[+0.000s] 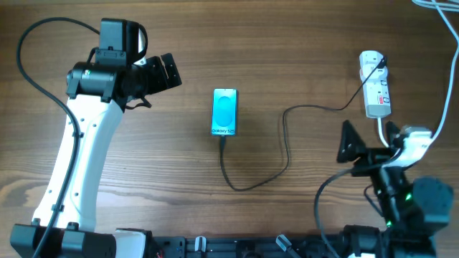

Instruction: Plug charger to phone and switch on socket

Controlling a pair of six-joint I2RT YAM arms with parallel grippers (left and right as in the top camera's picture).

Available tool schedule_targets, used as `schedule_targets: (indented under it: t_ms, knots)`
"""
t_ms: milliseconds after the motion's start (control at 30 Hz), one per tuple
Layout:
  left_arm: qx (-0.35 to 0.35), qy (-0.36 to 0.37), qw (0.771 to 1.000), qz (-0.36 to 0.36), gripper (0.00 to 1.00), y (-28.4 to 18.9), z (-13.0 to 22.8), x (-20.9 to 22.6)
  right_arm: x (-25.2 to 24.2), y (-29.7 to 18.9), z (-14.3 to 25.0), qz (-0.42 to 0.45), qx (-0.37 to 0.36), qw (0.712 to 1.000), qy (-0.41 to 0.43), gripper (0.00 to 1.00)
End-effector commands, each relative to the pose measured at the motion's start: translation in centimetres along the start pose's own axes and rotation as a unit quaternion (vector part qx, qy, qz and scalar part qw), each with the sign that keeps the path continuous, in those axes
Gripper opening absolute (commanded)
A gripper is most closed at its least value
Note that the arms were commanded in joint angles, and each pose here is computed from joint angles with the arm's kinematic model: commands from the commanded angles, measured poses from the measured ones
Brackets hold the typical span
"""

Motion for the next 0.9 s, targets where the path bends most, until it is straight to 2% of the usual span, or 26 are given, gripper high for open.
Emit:
schedule_targets:
  t_ms: [0,233,867]
  knots:
    - [-0.002,-0.005,1.000,-0.007,1.00,0.0,-0.1,0.2,-0.1,0.2,1.9,-0.032,-0.027,0.999,-0.020,1.00]
    - [-0.002,-0.005,1.000,-0.007,1.00,0.0,-0.1,0.2,-1.0,0.9,4.3,-0.051,-0.082,0.995,-0.031,1.00]
    - [-0.003,-0.005,1.000,-0.007,1.00,0.0,-0.1,0.2,-1.8,2.0,6.9,-0.063,-0.137,0.987,-0.058,1.00]
Point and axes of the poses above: each gripper's point midway between its finger pads, its own y axis out along the fingers, its own x axis along the line the jaws close on, z = x × y, the point moved 6 cm from there along -y, back along the fingers, and after that the axes turned 8 degrees about y, right-handed, at the moved point
